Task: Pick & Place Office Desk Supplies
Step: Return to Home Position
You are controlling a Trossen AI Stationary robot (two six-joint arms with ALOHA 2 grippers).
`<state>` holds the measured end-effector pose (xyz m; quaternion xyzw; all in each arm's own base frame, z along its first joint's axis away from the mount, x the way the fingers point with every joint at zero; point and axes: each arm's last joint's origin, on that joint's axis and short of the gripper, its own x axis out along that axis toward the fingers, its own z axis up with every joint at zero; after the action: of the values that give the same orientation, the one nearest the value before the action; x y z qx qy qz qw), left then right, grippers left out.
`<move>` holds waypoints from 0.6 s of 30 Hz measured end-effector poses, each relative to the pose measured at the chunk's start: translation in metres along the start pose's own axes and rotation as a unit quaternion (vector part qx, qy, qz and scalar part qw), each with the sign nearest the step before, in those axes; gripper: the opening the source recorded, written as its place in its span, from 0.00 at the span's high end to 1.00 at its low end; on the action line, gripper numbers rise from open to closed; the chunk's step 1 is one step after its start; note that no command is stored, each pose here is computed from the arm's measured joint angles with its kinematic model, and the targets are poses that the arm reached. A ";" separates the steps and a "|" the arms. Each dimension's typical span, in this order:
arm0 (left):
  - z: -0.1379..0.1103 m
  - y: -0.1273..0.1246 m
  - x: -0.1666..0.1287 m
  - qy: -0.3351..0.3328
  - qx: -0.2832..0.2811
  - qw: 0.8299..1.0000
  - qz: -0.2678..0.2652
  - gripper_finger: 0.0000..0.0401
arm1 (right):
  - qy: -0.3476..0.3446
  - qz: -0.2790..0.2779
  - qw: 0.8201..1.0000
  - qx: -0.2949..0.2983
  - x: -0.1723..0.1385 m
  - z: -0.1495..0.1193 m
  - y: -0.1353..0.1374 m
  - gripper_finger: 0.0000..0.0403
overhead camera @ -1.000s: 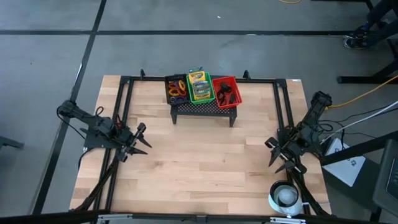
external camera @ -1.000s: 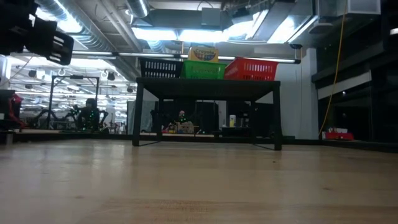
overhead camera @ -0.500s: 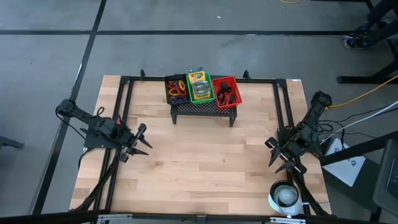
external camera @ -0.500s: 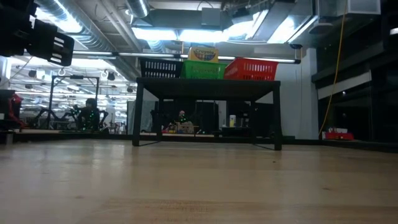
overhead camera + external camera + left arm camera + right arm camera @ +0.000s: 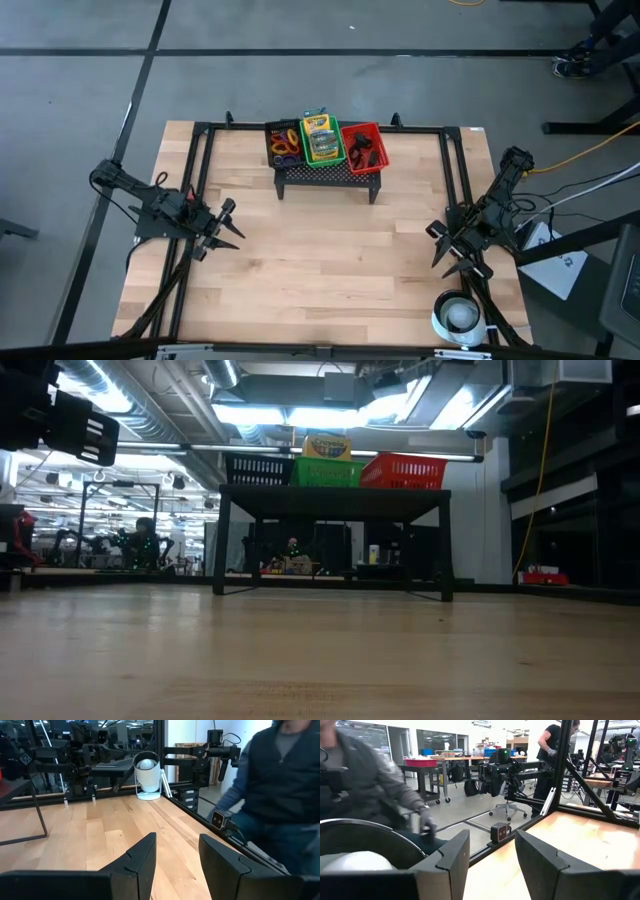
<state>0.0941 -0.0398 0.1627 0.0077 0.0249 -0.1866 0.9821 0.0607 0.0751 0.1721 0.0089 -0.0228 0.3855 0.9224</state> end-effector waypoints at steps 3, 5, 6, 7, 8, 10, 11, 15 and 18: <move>0.000 0.000 0.000 -0.002 0.000 1.000 0.000 0.64 | 0.000 0.000 1.000 0.000 0.000 0.000 0.000 0.60; 0.000 0.000 0.000 -0.002 0.000 1.000 0.000 0.64 | 0.000 0.000 1.000 0.000 0.000 0.000 0.000 0.60; 0.000 0.000 0.000 -0.002 0.000 1.000 0.000 0.64 | 0.000 0.000 1.000 0.000 0.000 0.000 0.000 0.60; 0.000 0.000 0.000 -0.002 0.000 1.000 0.000 0.64 | 0.000 0.000 1.000 0.000 0.000 0.000 0.000 0.60; 0.000 0.000 0.000 -0.002 0.000 1.000 0.000 0.64 | 0.000 0.000 1.000 0.000 0.000 0.000 0.000 0.60; 0.000 0.000 0.000 -0.003 0.000 1.000 0.000 0.64 | 0.000 0.000 1.000 0.000 0.000 0.000 0.000 0.60; 0.000 0.000 0.000 -0.003 0.000 1.000 0.000 0.64 | 0.000 0.000 1.000 0.000 0.000 0.000 0.000 0.60; 0.001 0.000 0.000 -0.003 0.000 1.000 0.000 0.64 | 0.000 0.000 1.000 0.000 0.000 0.000 0.000 0.60; 0.001 0.000 0.000 -0.003 0.000 1.000 0.000 0.64 | 0.000 0.000 1.000 0.000 0.000 0.000 0.000 0.60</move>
<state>0.0941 -0.0398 0.1632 0.0069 0.0223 -0.1868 0.9821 0.0606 0.0750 0.1723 0.0089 -0.0232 0.3855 0.9224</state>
